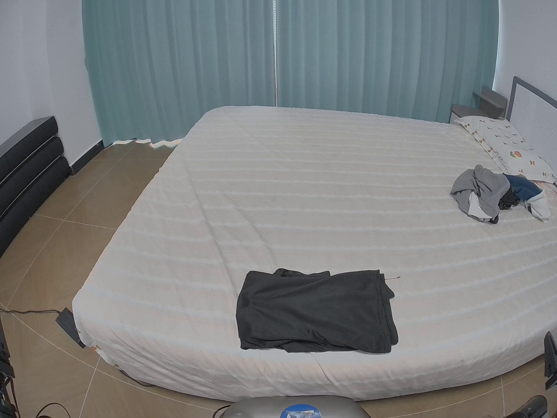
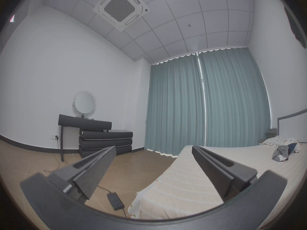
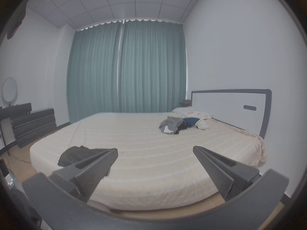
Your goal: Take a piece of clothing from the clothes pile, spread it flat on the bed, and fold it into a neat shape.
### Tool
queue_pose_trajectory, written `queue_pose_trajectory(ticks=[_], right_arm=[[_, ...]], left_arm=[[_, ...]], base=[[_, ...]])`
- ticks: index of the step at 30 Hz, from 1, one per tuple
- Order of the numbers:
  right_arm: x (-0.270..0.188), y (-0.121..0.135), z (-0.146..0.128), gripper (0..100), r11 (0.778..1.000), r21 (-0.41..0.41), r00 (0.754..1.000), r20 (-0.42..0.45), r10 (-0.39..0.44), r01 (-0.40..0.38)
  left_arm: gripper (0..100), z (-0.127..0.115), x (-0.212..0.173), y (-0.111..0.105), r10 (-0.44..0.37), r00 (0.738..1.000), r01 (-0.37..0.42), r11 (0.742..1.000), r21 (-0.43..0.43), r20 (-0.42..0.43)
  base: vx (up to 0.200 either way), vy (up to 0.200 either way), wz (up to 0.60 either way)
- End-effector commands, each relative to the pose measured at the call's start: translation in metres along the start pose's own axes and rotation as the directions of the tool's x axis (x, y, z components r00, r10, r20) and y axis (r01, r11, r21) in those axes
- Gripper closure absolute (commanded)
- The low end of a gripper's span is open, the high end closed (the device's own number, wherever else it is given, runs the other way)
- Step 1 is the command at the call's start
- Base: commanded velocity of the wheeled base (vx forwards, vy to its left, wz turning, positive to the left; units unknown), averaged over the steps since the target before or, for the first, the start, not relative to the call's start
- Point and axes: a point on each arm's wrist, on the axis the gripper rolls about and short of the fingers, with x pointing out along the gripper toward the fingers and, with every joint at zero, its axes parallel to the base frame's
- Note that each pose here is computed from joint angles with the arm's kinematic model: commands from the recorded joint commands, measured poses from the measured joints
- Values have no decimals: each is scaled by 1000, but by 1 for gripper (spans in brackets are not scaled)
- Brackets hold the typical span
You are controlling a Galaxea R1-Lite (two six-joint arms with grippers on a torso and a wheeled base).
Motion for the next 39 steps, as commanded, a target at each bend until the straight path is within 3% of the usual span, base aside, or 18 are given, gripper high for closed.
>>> queue_pose_trajectory(ticks=[1, 2, 7, 10, 12, 16, 24, 25, 27, 35, 37, 38, 39], right_arm=[[-1, 0, -10, 0, 1000, 9, 997, 78, -20, 19], [15, 5, -33, 0, 1000, 9, 992, 129, -13, 12], [15, 5, -32, 0, 1000, 25, 991, 134, 0, -4], [15, 5, -33, 0, 998, 58, 992, 125, 25, -33], [15, 7, -33, 0, 996, 47, 989, 128, 76, -82], [15, 7, -33, 0, 995, 12, 987, 127, 97, -99], [15, 9, -34, 0, 986, -52, 980, 114, 161, -156], [16, 10, -39, 0, 977, -32, 975, 71, 212, -210], [15, 10, -42, 0, 967, -21, 967, 21, 255, -255], [16, 11, -41, 0, 968, -22, 967, 53, 249, -249], [16, 11, -41, 0, 968, -27, 967, 51, 249, -248], [16, 11, -41, 0, 968, -25, 966, 50, 252, -251], [16, 11, -41, 0, 968, -25, 966, 50, 252, -251]], left_arm=[[0, -4, -13, 5, 7, 996, -5, 1000, -20, 93], [0, -9, -13, 3, -66, 996, 66, 998, -3, 63], [0, -9, -13, 2, -107, 992, 107, 994, 2, 64], [0, -16, -13, 1, -147, 989, 147, 989, 10, 1], [0, -25, -13, 1, -163, 983, 166, 986, 30, -84], [0, -39, -16, -1, -255, 942, 271, 962, 46, -218], [0, -38, -16, -3, -361, 907, 376, 926, 31, -217], [0, -38, -17, -4, -420, 881, 434, 901, 17, -218], [0, -38, -17, -5, -446, 868, 458, 889, 1, -219], [0, -38, -18, -5, -462, 855, 474, 881, -11, -235], [0, -38, -18, -6, -513, 826, 523, 852, -23, -232], [0, -38, -19, -8, -564, 793, 571, 820, -46, -231], [0, -38, -19, -8, -571, 788, 576, 816, -49, -230]], base=[[0, 0, 0], [0, 0, 0], [0, 0, 0], [0, 0, 0], [0, 0, 0], [0, 0, 0], [0, 0, 0], [0, 0, 0], [0, 0, 0], [0, 0, 0], [0, 0, 0], [0, 0, 0], [0, 0, 0]])
